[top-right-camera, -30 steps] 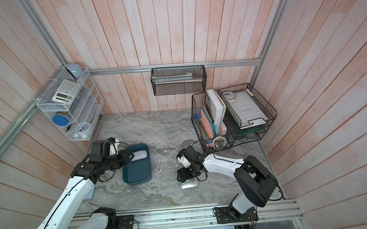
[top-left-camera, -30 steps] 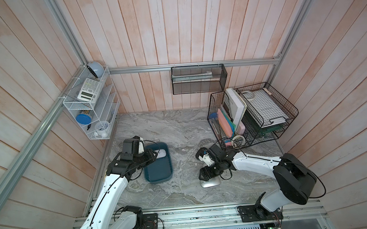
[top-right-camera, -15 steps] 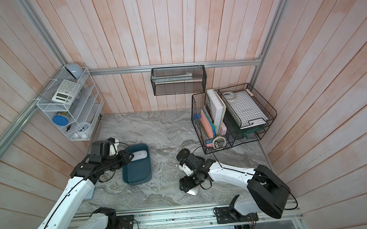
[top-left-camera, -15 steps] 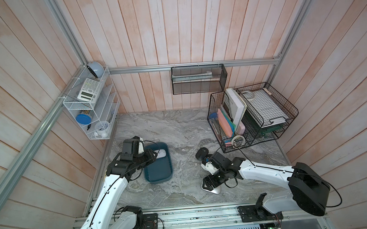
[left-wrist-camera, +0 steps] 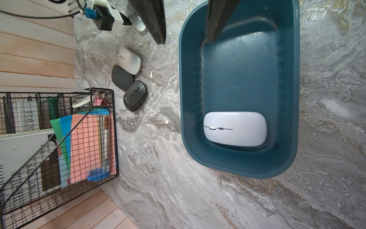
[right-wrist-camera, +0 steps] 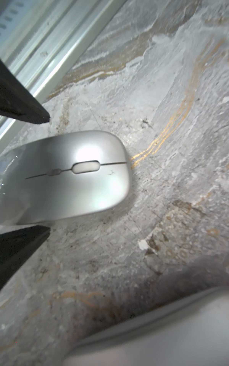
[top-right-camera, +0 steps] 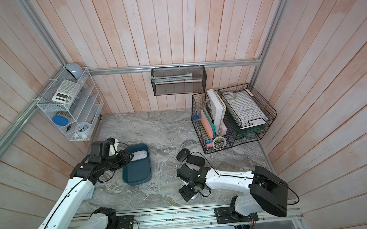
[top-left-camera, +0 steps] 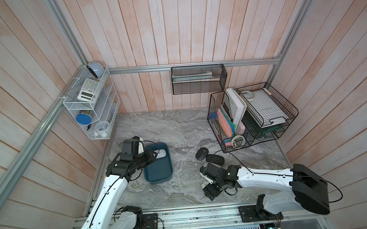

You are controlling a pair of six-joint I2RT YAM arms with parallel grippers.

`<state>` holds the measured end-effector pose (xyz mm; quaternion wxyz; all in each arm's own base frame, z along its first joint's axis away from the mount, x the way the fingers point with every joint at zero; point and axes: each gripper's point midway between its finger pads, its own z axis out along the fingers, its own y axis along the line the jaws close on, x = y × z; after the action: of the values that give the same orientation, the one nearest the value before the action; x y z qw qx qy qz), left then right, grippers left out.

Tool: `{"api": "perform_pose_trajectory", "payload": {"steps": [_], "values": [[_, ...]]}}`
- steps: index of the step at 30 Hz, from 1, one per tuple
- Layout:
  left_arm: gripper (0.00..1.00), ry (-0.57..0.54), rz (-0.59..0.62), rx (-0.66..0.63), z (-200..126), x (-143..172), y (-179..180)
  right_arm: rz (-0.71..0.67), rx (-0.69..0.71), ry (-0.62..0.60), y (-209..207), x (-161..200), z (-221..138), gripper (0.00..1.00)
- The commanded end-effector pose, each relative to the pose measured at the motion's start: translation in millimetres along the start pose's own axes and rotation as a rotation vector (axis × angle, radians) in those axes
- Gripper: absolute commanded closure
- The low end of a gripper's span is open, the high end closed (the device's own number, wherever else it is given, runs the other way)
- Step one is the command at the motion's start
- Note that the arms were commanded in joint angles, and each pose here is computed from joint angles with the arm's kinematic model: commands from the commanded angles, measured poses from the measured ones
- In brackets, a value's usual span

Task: Put the mouse in the storage box
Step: Pick up the mouse from the center of the board.

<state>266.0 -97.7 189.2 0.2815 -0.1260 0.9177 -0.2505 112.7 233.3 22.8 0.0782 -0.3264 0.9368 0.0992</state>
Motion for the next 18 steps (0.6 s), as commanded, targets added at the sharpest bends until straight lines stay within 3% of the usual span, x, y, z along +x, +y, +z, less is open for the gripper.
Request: {"api": "perform_pose_trajectory", "payload": {"steps": [1, 10, 18], "values": [[0.6, 0.004, 0.016, -0.019, 1.0, 3.5, 5.2, 0.004, 0.105, 0.001, -8.1, -0.8, 0.7, 0.14], [0.6, 0.004, 0.017, -0.019, 1.1, 3.2, 5.1, -0.061, 0.232, 0.031, -6.9, 0.0, 6.3, 0.23], [0.6, 0.007, 0.015, -0.018, 1.6, 3.7, 5.1, -0.083, 0.266, -0.007, -8.6, -7.0, -1.4, 0.37]]}}
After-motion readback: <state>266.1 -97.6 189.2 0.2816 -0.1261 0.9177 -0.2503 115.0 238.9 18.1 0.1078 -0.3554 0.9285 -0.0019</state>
